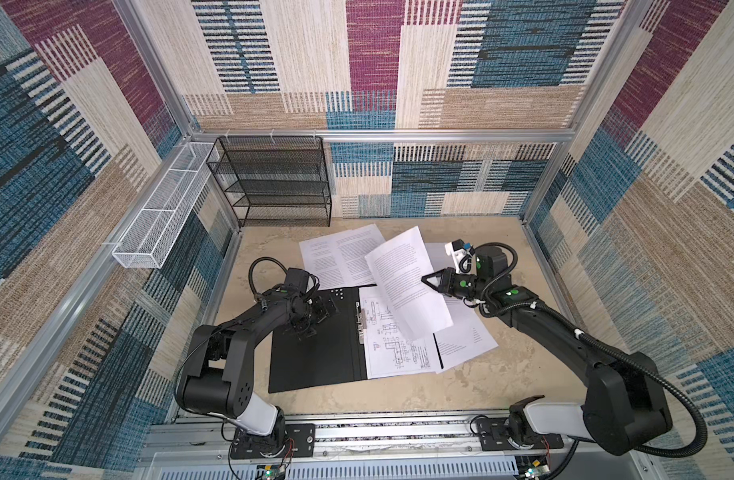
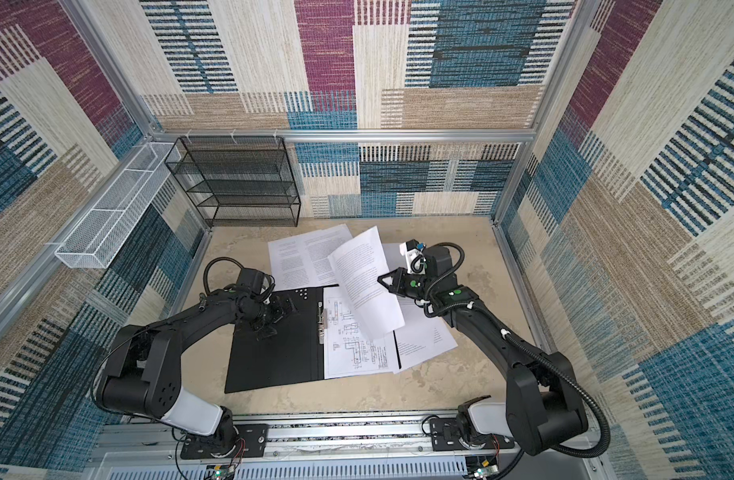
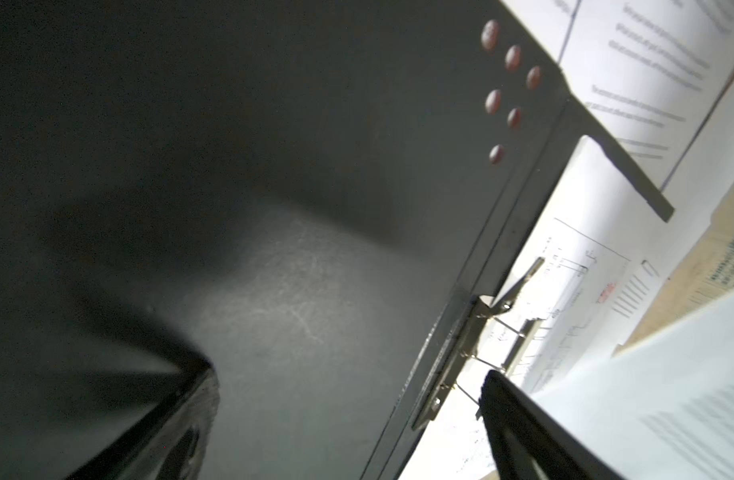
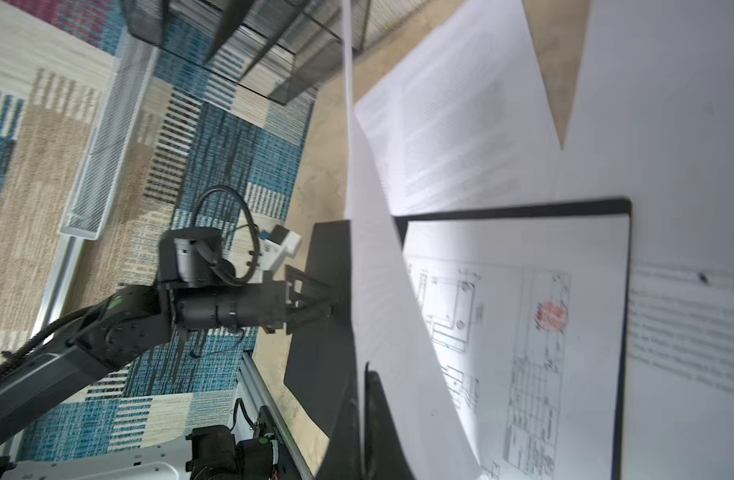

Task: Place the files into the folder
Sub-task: 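Lay the text sheet onto the folder over the drawing with the right gripper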

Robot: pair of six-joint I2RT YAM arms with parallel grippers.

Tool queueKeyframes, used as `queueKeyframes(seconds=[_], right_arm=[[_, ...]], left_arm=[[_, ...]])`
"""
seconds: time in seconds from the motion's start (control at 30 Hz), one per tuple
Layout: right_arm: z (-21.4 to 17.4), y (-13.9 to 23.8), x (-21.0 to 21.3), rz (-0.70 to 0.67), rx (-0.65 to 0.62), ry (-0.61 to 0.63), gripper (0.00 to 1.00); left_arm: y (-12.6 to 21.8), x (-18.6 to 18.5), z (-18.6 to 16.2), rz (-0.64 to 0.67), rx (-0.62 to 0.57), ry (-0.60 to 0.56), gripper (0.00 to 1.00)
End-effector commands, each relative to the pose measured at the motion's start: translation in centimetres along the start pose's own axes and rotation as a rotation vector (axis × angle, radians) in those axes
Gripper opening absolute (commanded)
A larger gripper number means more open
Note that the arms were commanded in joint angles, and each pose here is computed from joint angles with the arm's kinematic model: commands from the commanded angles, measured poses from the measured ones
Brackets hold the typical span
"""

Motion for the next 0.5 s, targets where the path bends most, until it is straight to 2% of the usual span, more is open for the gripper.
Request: queueKeyframes(seconds=[0.0,0.27,0.47], right_arm=[[-1.4,-0.8,-2.3,0.006,0.0,-0.043,0.0],[-3.1,-1.5,-7.4,-0.143,-0.034,-0.1,0.0],[-4.1,-2.7,-8.3,-0.151,0.009,-0.085,0.0]], left_arm=[[-0.9,1.5,-0.6,0.053,0.024,0.023,0.99],[-1.8,2.4,-0.7,0.078,0.055,0.038,0.99],[-2.1,2.7,-0.8,0.081,0.063,0.043,1.0]])
Point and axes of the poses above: each gripper's point midway between its finger pads, its own y axis back along the fingers, its own x axis along the line the jaws close on, z = x × y, the point moved 3 cm from there along y, back along the fingers, and after that the axes turned 10 degrees about -y, right-handed, at the moved point
